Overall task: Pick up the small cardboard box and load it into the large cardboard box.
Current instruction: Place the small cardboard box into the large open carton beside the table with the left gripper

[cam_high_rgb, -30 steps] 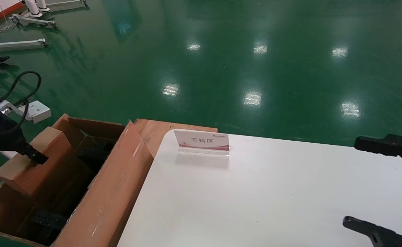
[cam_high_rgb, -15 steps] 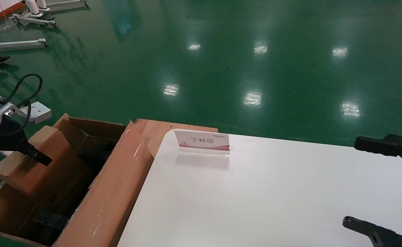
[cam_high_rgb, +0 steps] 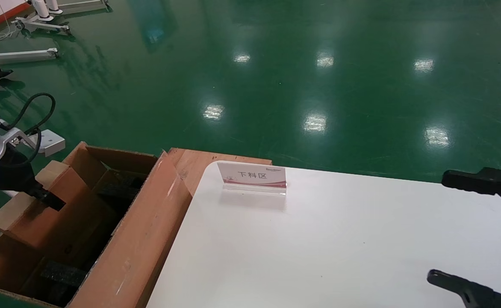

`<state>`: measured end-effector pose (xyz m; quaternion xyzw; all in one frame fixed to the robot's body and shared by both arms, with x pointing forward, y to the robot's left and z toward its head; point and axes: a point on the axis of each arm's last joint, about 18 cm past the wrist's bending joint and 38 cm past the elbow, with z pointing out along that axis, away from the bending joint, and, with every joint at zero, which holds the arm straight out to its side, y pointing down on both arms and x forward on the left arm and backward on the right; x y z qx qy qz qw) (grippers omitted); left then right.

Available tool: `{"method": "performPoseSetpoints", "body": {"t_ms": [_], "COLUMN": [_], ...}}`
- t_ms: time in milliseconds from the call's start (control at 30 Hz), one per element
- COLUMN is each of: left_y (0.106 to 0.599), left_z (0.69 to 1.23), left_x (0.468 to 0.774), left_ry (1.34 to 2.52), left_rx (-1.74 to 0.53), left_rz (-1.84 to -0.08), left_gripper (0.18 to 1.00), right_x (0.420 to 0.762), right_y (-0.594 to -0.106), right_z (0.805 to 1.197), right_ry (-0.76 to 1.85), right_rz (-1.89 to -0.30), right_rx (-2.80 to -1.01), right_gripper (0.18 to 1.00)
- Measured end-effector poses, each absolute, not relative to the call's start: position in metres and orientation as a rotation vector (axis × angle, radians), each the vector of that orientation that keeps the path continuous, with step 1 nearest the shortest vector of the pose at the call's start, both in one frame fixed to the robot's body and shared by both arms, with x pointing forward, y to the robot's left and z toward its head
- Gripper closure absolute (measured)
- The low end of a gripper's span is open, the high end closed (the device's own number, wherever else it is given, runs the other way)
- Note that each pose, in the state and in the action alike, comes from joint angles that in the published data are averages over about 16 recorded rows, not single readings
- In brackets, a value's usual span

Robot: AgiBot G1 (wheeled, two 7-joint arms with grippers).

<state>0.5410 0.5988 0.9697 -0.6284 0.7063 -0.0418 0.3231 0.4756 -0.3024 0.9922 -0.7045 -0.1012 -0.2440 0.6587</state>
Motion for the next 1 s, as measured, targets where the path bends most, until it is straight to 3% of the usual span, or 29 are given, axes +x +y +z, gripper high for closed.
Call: {"method": "performPoseSetpoints", "body": {"t_ms": [1000], "left_y": [0.589], "left_z": [0.964], "left_x": [0.553], "left_ry": [1.734], "left_rx": [-1.731], "left_rz": [-0.053], "left_gripper": [0.879], "right_x": [0.476], "right_y": [-0.302], "right_z": [0.992], "right_ry": [-0.229], "right_rz": [-0.552], "right_rx": [-1.595], "right_gripper": [0.178]}}
